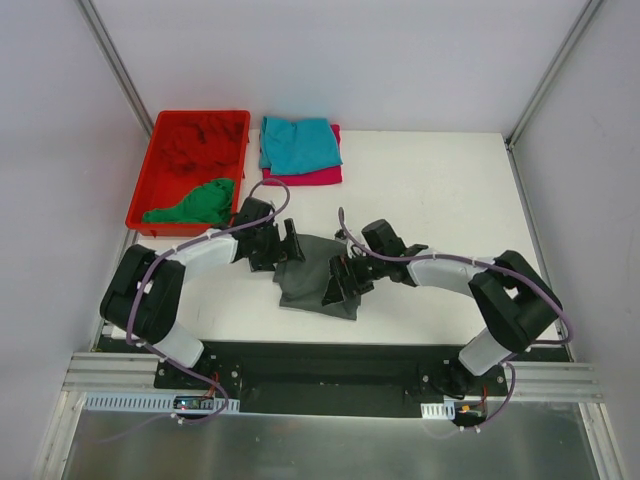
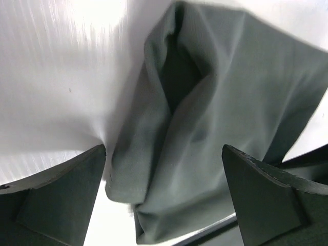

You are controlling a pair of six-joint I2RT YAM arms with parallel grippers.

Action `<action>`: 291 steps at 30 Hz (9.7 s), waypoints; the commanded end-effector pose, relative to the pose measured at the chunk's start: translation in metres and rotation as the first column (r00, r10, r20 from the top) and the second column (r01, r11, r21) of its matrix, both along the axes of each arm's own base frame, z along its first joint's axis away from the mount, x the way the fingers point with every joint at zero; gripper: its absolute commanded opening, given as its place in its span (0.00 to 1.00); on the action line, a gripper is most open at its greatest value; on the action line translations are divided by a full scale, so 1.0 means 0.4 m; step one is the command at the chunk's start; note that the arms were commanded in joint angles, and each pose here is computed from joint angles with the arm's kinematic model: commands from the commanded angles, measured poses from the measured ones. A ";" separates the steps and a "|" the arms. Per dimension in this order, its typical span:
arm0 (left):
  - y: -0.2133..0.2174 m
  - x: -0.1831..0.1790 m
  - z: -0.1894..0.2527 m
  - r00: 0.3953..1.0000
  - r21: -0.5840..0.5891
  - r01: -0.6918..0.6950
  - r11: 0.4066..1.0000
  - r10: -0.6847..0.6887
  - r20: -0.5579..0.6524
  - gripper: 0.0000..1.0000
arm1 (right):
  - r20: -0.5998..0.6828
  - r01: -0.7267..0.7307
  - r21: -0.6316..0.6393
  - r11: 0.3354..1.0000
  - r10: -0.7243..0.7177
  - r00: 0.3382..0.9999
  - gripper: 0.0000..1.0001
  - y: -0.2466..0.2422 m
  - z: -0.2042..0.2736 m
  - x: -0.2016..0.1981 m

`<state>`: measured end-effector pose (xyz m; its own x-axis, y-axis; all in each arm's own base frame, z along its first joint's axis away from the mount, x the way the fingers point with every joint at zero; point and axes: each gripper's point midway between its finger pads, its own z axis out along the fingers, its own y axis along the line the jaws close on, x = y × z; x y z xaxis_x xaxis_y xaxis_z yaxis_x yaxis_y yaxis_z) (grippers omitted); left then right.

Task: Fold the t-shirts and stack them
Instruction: Put the neatly folded tshirt into the corner of the board with both arms

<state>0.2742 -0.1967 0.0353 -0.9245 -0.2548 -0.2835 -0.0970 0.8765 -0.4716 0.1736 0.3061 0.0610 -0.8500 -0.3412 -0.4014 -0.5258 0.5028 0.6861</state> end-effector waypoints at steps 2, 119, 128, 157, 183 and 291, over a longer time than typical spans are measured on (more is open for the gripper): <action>-0.020 -0.011 -0.042 0.997 -0.013 0.050 0.999 -0.051 -0.058 0.90 | -0.052 0.009 -0.016 1.000 -0.010 0.999 0.96 -0.012 -0.050 -0.007; 0.050 0.831 0.443 0.786 0.120 -0.024 0.993 -0.055 0.616 0.00 | 0.789 0.492 0.218 0.843 -0.449 0.419 0.01 0.053 0.422 1.099; 0.069 0.903 0.368 0.776 0.185 -0.051 0.981 -0.078 0.626 0.00 | 0.797 0.508 0.312 0.803 -0.512 0.321 0.03 0.075 0.357 1.196; 0.162 0.971 0.289 0.767 0.307 -0.163 0.938 -0.075 0.637 0.26 | 0.763 0.581 0.411 0.703 -0.613 0.203 0.36 0.056 0.314 1.269; 0.027 0.576 0.693 0.716 0.028 0.037 0.999 -0.046 0.697 0.99 | 0.709 0.629 0.362 0.688 -0.641 0.293 0.96 -0.232 0.612 0.718; 0.067 0.033 0.374 0.842 -0.113 -0.071 0.991 0.120 0.526 0.99 | 0.555 0.787 0.125 0.604 -0.700 0.449 0.96 -0.481 0.253 0.222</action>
